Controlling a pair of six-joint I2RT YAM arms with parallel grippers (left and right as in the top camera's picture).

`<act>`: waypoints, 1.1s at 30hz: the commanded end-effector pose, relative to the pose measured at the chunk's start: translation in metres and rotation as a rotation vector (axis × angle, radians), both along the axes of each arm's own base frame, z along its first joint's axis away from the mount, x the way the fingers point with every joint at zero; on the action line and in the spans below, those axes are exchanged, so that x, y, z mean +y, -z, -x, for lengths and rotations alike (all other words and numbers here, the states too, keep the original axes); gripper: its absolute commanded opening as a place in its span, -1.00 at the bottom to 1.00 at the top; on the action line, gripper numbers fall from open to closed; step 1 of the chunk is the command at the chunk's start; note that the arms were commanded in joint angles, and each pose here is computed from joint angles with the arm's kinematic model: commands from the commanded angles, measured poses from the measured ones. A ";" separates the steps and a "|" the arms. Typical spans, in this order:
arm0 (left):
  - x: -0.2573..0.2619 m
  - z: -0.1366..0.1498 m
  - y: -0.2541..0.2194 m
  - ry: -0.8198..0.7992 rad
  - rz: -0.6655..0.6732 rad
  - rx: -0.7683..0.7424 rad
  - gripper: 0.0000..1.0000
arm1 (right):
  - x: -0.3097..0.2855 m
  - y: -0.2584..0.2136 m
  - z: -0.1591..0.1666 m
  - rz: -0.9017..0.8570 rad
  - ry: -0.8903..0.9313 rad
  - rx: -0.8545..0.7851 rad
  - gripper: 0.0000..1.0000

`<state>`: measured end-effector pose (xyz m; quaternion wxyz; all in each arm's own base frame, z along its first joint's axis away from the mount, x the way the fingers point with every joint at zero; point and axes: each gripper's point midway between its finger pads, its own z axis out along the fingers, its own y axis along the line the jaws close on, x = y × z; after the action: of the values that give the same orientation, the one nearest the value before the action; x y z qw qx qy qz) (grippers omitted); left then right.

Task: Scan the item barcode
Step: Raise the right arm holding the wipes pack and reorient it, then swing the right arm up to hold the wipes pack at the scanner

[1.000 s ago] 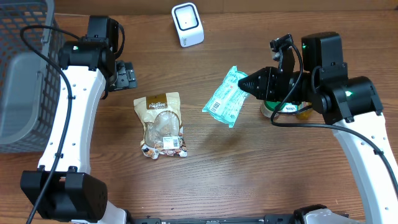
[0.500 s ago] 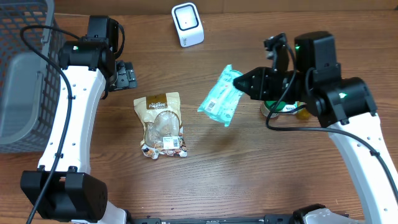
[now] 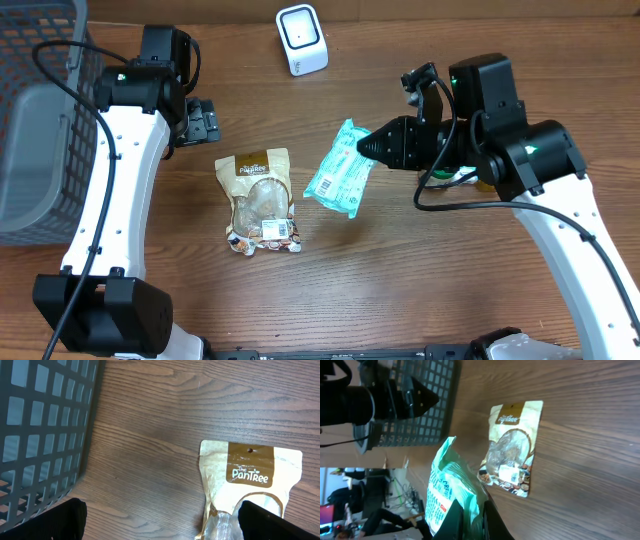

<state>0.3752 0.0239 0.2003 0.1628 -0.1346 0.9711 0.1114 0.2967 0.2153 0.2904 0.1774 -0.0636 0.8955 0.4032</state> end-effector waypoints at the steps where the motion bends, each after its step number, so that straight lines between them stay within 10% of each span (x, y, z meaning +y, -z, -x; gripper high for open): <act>1: 0.004 -0.003 -0.003 -0.002 -0.014 -0.009 0.99 | 0.007 -0.017 0.005 -0.048 -0.033 -0.023 -0.93; 19: 0.004 -0.003 -0.003 -0.002 -0.014 -0.009 0.99 | -0.001 -0.077 -0.148 0.428 0.111 -0.692 -0.93; 33: 0.004 -0.003 -0.003 -0.002 -0.014 -0.009 0.99 | 0.059 0.013 -0.285 0.884 0.032 -1.146 -0.93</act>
<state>0.3752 0.0239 0.2003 0.1628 -0.1346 0.9711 0.1114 0.5595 0.2880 0.2913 0.5792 -0.3121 0.7528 -0.0222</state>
